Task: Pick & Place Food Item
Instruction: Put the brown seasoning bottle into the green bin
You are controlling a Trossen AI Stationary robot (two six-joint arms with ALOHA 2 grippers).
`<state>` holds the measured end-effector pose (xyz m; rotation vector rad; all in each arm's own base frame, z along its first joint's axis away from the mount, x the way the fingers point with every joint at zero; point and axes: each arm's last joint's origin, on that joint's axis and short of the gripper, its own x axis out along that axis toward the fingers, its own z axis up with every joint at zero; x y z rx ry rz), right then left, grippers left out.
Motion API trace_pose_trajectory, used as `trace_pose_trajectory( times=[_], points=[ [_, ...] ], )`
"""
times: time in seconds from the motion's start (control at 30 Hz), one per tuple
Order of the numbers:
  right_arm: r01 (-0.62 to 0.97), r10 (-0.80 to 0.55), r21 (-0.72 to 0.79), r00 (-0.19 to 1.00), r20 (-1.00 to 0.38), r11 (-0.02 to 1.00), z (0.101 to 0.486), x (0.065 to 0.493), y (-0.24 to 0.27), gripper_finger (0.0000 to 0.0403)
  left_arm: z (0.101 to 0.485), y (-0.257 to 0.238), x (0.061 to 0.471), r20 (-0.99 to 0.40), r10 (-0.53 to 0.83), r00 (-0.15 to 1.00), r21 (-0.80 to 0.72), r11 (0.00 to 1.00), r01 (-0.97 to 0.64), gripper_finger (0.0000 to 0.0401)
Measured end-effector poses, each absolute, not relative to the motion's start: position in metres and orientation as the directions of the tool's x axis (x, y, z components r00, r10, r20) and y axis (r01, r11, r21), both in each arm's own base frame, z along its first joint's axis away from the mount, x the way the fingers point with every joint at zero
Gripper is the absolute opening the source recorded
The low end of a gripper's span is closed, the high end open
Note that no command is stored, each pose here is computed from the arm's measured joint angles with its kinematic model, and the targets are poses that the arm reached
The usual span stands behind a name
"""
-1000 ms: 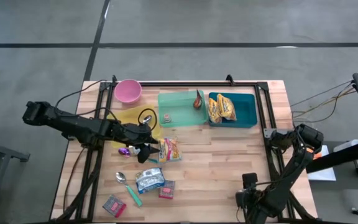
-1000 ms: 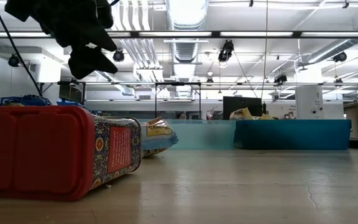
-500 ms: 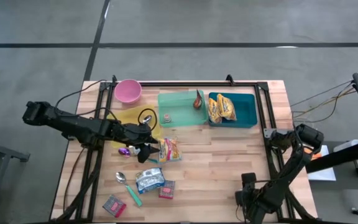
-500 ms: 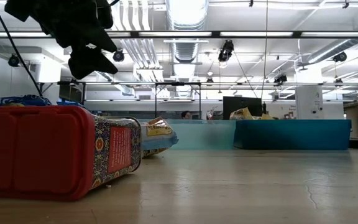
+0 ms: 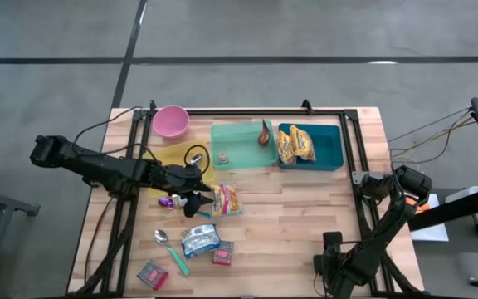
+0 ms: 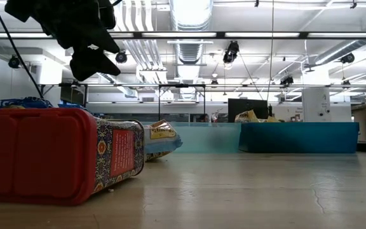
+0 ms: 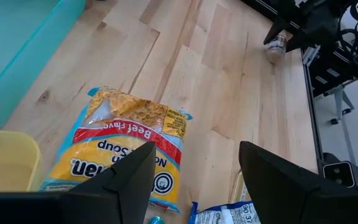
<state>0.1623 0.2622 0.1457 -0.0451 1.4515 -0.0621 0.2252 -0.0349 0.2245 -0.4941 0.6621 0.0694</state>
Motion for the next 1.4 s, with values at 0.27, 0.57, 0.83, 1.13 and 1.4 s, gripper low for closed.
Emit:
trace_pose_trajectory(
  times=[0.27,0.57,0.83,1.13,1.4],
  points=[
    [0.023,-0.068,-0.065,0.121,-0.99,0.998,0.145,0.162,0.262,0.0185,0.225,-0.035,0.225,-0.605,-0.093,0.791,-0.418,0.883,-0.216,0.024],
    [0.077,-0.067,-0.057,0.135,-0.989,0.995,0.145,0.163,0.263,0.0185,0.225,-0.035,0.225,-0.605,-0.092,0.791,-0.417,0.883,-0.216,0.024],
    [0.16,-0.154,-0.111,0.284,-0.946,0.981,0.148,0.168,0.261,0.0185,0.226,-0.035,0.228,-0.582,-0.09,0.808,-0.46,0.856,-0.236,0.024],
    [0.299,-0.34,-0.199,0.55,-0.763,0.933,0.16,0.187,0.253,0.0185,0.214,-0.038,0.254,-0.516,-0.045,0.856,-0.665,0.65,-0.366,0.024],
    [0.372,-0.457,-0.281,0.569,-0.684,0.884,0.174,0.235,0.223,0.0185,0.219,-0.044,0.289,-0.495,-0.083,0.865,-0.682,0.654,-0.327,0.024]
  ],
)
